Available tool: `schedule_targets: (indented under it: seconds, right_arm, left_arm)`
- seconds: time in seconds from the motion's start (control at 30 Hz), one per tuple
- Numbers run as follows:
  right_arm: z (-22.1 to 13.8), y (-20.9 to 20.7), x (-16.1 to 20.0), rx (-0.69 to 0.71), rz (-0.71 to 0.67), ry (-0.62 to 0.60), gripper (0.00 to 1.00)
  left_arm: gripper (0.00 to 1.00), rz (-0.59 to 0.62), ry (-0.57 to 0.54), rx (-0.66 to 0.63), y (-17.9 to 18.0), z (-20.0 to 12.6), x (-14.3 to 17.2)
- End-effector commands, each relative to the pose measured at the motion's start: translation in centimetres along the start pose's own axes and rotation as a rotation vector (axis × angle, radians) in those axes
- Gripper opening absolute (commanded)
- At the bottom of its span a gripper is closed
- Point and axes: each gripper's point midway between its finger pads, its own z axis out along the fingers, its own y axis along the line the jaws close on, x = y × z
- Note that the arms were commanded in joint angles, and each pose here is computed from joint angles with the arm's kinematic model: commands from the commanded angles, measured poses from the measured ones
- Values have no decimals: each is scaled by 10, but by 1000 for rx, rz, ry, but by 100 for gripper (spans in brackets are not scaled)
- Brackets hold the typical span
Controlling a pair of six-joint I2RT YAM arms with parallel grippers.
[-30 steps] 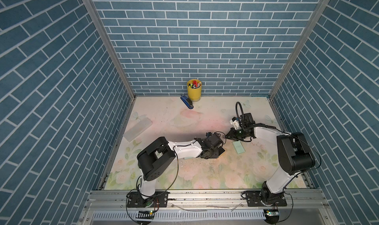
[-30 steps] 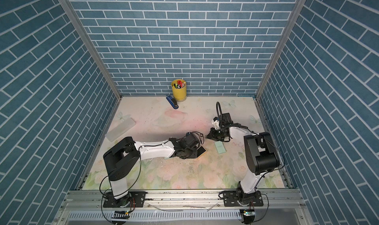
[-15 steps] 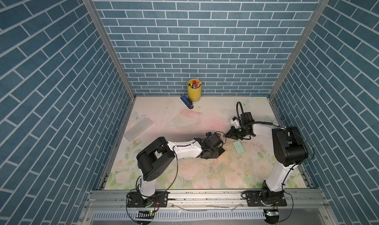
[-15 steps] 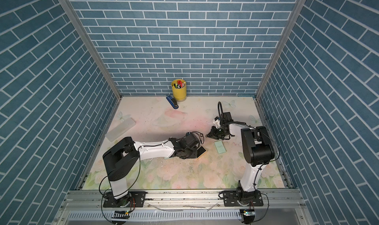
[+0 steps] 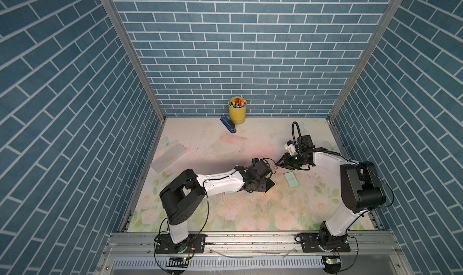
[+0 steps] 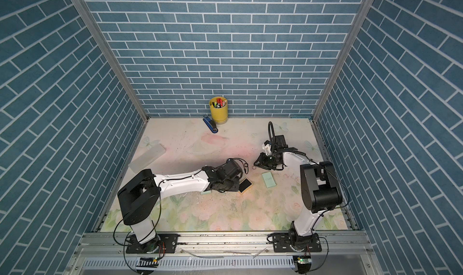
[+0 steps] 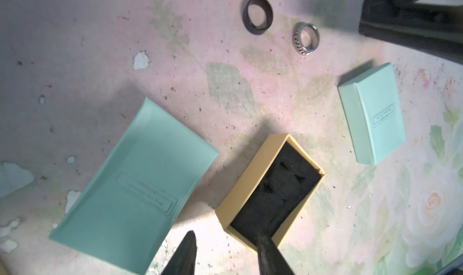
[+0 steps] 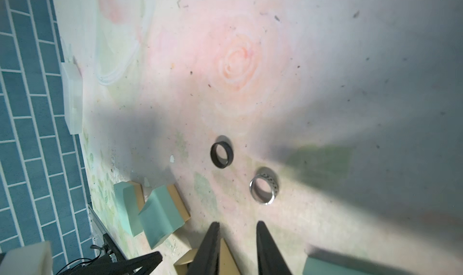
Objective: Take the rings out of the lift-off lid box
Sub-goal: Place the ring at the center of the board, then adjust the jewelry box at the center of the board.
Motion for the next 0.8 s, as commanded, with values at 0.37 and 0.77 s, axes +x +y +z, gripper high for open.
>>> schedule_targets:
  seconds: [0.37,0.77]
  right_arm:
    - [-38,21,113,87,-26,100,9]
    - [-24,25,123,85,-22,132,7]
  left_arm:
    - [24,125,37,-1,-3,16,-25]
    - [24,71,119,145,-14,32,1]
